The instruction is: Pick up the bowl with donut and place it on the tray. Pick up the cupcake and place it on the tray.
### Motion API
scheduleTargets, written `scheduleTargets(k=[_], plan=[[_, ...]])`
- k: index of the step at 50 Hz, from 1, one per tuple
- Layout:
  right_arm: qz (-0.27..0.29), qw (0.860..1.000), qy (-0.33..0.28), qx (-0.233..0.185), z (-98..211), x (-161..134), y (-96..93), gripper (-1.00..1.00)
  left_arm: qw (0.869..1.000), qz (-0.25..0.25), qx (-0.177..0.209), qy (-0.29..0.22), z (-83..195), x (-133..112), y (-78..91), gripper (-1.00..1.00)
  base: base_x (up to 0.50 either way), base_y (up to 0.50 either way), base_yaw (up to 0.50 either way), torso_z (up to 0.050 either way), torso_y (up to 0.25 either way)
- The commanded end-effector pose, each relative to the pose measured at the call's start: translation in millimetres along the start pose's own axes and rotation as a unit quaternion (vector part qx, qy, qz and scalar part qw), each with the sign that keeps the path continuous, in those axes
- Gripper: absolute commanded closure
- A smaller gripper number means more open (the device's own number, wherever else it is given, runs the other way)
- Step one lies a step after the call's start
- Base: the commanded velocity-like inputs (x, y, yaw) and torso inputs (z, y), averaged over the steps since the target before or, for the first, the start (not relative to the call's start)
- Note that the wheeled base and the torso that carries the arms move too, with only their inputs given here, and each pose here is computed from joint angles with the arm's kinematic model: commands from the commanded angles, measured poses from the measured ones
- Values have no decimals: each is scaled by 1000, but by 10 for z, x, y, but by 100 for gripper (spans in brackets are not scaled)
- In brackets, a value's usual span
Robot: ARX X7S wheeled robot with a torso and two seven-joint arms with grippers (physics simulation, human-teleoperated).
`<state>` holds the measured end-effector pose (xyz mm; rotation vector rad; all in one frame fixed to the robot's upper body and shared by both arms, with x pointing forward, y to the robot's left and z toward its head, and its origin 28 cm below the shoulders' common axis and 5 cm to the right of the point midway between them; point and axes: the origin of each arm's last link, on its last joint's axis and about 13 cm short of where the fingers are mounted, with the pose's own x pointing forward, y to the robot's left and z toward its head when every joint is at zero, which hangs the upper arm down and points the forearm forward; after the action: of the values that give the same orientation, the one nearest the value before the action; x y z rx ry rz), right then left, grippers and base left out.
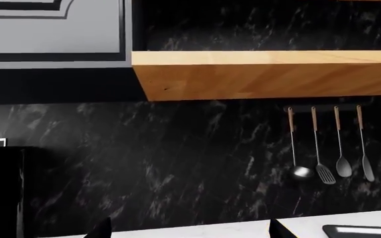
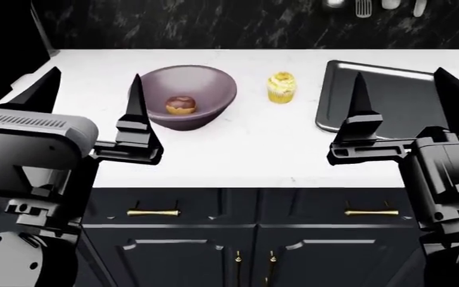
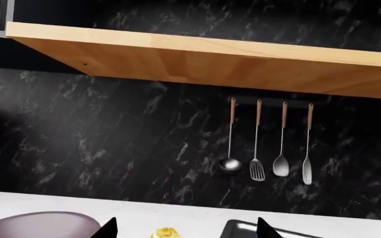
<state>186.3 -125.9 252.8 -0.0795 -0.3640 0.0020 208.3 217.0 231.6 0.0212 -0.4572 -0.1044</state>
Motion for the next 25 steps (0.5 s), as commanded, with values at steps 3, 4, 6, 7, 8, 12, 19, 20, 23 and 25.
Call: scheduleTargets(k=[3, 4, 6, 7, 8, 12, 19, 20, 23, 25], plan=[[3, 1000, 1, -2, 1, 10, 4, -100, 1000, -1, 2, -3, 27, 6, 5, -100, 154, 0, 0, 0, 0], [3, 1000, 1, -3, -3, 12, 3, -100, 1000, -2, 2, -3, 32, 3, 3, -100, 152, 0, 0, 0, 0], [2, 1000, 2, -3, -8, 13, 0, -100, 1000, -2, 2, -4, 39, 2, 1, -100, 154, 0, 0, 0, 0], [2, 1000, 3, -4, -7, 12, -1, -100, 1000, -2, 2, -4, 41, 3, 2, -100, 152, 0, 0, 0, 0], [2, 1000, 2, -4, -3, 12, 0, -100, 1000, -2, 3, -4, 42, 3, 2, -100, 156, 0, 0, 0, 0], [4, 1000, 2, -5, -4, 11, 3, -100, 1000, -1, 2, -3, 39, -2, 2, -100, 155, 0, 0, 0, 0], [9, 1000, 0, -6, 6, 12, 18, -100, 1000, -1, 3, -4, 56, -6, 5, -100, 157, 0, 0, 0, 0], [9, 1000, 1, -6, 6, 13, 18, -100, 1000, -1, 3, -4, 56, -5, 7, -100, 152, 0, 0, 0, 0], [8, 1000, 1, -6, 3, 17, 18, -100, 1000, 0, 3, -4, 57, -3, 10, -100, 159, 0, 0, 0, 0], [8, 1000, 1, -6, 5, 24, 17, -100, 1000, -1, 3, -4, 60, 1, 11, -100, 154, 0, 0, 0, 0]])
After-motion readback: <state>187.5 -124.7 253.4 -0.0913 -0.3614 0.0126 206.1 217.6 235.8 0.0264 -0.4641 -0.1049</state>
